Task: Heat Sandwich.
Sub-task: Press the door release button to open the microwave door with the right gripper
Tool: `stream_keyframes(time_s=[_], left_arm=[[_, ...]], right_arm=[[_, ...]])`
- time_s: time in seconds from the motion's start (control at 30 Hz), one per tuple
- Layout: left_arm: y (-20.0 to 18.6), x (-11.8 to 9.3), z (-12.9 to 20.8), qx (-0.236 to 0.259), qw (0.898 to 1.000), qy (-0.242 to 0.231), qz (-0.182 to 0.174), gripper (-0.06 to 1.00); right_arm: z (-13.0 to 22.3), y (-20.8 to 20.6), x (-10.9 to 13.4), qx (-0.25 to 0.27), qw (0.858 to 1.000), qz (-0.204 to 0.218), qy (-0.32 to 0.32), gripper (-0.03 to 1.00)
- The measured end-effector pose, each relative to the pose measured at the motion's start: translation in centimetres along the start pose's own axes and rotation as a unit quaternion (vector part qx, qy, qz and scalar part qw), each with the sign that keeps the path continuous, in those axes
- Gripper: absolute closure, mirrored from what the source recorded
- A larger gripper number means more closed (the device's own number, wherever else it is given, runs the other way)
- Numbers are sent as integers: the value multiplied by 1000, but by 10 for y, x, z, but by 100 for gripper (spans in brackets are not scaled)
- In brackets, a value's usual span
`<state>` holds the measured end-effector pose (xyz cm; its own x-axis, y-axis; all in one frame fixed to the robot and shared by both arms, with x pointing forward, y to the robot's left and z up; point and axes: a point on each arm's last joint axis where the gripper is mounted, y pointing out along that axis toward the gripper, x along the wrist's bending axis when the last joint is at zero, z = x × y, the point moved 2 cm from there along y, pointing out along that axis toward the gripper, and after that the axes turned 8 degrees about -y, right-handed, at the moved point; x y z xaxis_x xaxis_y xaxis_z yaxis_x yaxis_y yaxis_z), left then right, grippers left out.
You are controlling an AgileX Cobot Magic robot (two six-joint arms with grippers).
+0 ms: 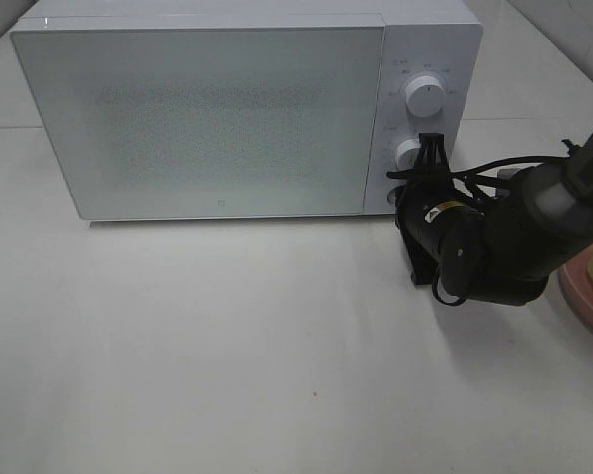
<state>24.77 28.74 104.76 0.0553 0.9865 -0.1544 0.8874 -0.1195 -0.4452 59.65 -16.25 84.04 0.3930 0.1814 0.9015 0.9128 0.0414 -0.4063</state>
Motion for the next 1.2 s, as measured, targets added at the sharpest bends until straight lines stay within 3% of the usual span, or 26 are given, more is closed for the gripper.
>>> stream_keyframes(time_s=[1.2], left_arm=[[0,0,0,0,1000,0,0,-2]], right_arm=[[9,9,0,0,1000,18,2,96]])
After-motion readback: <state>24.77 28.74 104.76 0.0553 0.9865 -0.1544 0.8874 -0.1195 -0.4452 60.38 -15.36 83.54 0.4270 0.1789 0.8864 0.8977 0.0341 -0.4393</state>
